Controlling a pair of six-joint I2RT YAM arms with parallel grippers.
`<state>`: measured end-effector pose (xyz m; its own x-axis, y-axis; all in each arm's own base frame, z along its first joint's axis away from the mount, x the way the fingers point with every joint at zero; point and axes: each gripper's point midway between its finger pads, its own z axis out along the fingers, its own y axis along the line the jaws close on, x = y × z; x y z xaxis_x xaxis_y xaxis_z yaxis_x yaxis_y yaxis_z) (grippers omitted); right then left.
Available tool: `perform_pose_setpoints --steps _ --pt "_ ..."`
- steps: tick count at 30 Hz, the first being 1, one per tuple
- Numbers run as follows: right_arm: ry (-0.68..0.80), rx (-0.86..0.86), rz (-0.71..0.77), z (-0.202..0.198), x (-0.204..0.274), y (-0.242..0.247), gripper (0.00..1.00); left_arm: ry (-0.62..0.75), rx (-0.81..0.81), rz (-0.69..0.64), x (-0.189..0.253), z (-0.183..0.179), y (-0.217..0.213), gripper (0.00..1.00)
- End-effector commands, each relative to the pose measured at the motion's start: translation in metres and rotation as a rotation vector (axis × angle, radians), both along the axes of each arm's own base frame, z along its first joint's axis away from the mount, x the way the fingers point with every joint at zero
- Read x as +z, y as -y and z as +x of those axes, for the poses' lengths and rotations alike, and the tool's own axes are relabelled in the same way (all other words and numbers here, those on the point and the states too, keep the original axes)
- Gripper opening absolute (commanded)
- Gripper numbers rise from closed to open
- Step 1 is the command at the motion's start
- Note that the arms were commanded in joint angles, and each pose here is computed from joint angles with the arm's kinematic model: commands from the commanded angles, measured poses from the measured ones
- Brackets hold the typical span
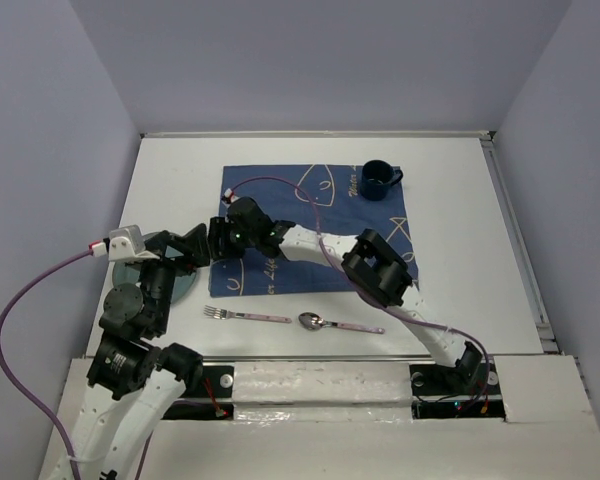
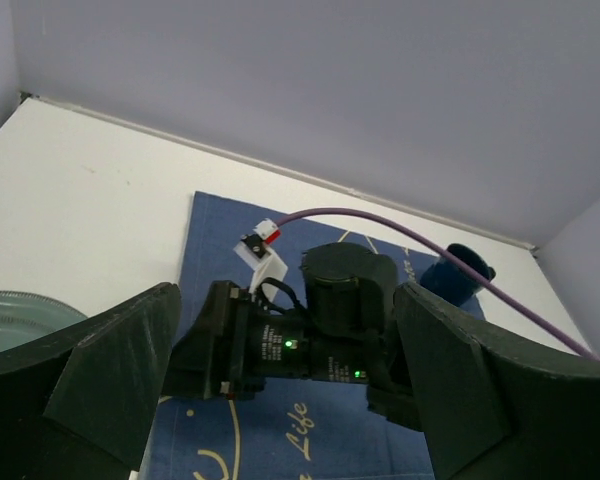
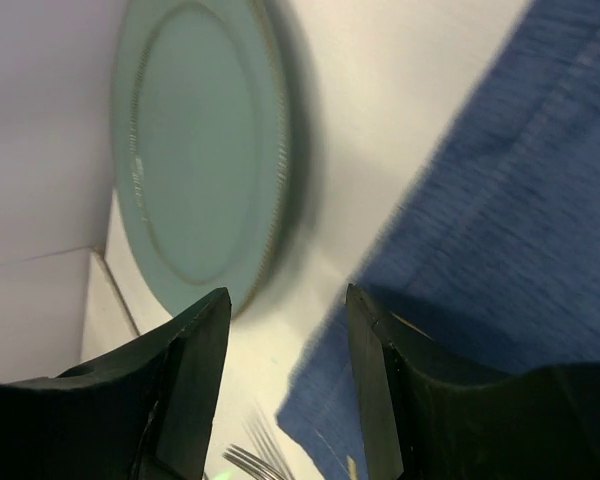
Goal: Set the dinner table for one person
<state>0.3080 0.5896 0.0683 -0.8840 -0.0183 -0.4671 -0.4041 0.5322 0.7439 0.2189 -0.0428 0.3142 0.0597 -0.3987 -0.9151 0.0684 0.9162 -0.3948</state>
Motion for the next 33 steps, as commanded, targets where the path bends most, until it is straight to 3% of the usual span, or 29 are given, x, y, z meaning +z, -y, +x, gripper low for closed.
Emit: perform_pose_setpoints --steps 1,16,25,29,31,33 --pt "-0.006 0.041 0.122 -0.007 0.034 -0.033 0.55 0.094 -0.028 -0.013 0.023 -0.001 0.004 0.99" --pt "-0.166 0.029 0.135 -0.004 -0.014 -0.058 0.51 0.112 -0.020 -0.016 0.026 -0.003 0.001 0.99" --pt "-0.231 0.061 0.205 -0.011 -0.025 -0.067 0.34 0.114 -0.001 -0.011 0.026 -0.002 -0.004 0.99" --pt "-0.242 0.075 0.209 -0.018 -0.030 -0.071 0.33 0.118 -0.003 -0.003 0.027 -0.002 -0.004 0.99" --pt "-0.265 0.085 0.210 -0.021 -0.036 -0.071 0.26 0.124 0.001 -0.002 0.029 -0.002 -0.005 0.99" --pt "-0.284 0.088 0.233 -0.023 -0.034 -0.072 0.11 0.124 0.001 0.001 0.029 -0.002 -0.005 0.99"
